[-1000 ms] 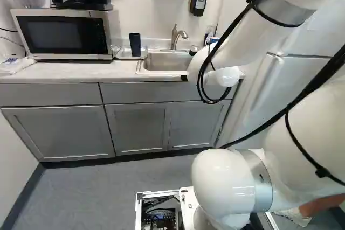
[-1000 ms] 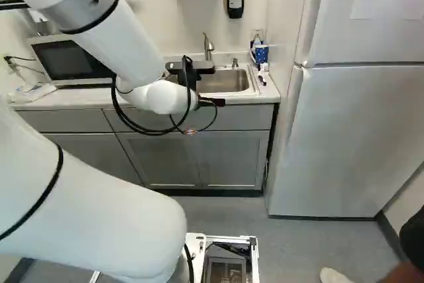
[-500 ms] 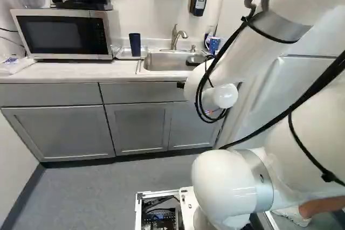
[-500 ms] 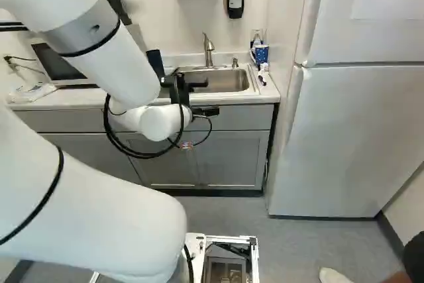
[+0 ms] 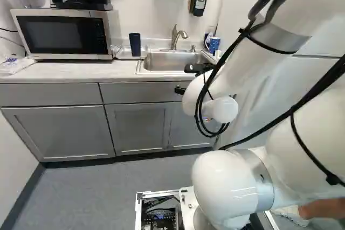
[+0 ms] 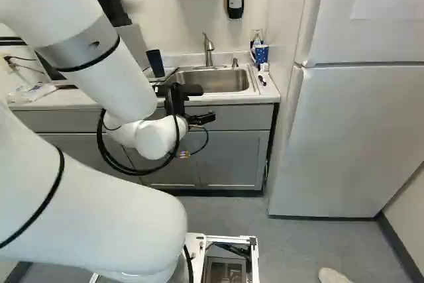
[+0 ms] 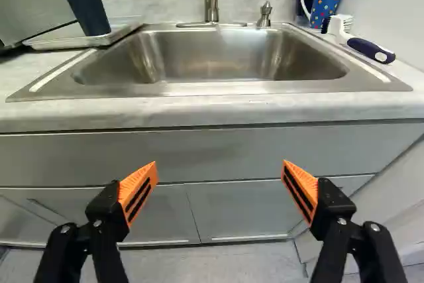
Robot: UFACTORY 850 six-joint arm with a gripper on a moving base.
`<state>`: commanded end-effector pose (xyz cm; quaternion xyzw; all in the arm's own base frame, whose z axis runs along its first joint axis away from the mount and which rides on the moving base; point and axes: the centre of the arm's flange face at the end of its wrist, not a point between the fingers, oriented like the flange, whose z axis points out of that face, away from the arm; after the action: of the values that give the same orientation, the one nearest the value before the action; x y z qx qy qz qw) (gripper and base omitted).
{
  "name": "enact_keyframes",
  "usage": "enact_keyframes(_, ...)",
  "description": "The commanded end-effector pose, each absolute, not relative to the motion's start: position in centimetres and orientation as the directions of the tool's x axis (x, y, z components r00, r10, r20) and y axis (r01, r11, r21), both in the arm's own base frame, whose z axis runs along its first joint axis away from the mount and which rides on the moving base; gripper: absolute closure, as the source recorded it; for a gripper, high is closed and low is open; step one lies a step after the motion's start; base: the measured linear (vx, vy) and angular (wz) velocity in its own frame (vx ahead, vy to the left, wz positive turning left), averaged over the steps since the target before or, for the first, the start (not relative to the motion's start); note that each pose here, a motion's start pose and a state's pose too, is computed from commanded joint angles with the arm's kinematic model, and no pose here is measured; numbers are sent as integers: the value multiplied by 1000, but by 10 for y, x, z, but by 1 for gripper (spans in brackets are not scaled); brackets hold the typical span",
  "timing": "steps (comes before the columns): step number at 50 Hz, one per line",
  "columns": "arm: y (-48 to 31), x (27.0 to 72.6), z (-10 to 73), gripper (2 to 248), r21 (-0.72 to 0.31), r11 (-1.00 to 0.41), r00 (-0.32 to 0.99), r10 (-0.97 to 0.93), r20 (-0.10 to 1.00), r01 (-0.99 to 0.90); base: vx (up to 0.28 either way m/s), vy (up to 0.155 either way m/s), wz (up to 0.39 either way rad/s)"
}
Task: Rinse the cup and place it in the tray
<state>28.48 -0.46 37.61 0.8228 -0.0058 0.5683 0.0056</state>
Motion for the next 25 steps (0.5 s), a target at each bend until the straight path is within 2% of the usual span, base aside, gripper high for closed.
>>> enact_keyframes(25, 0, 272, 367, 3, 0, -1000, 328, 0, 945, -1, 0, 0, 0)
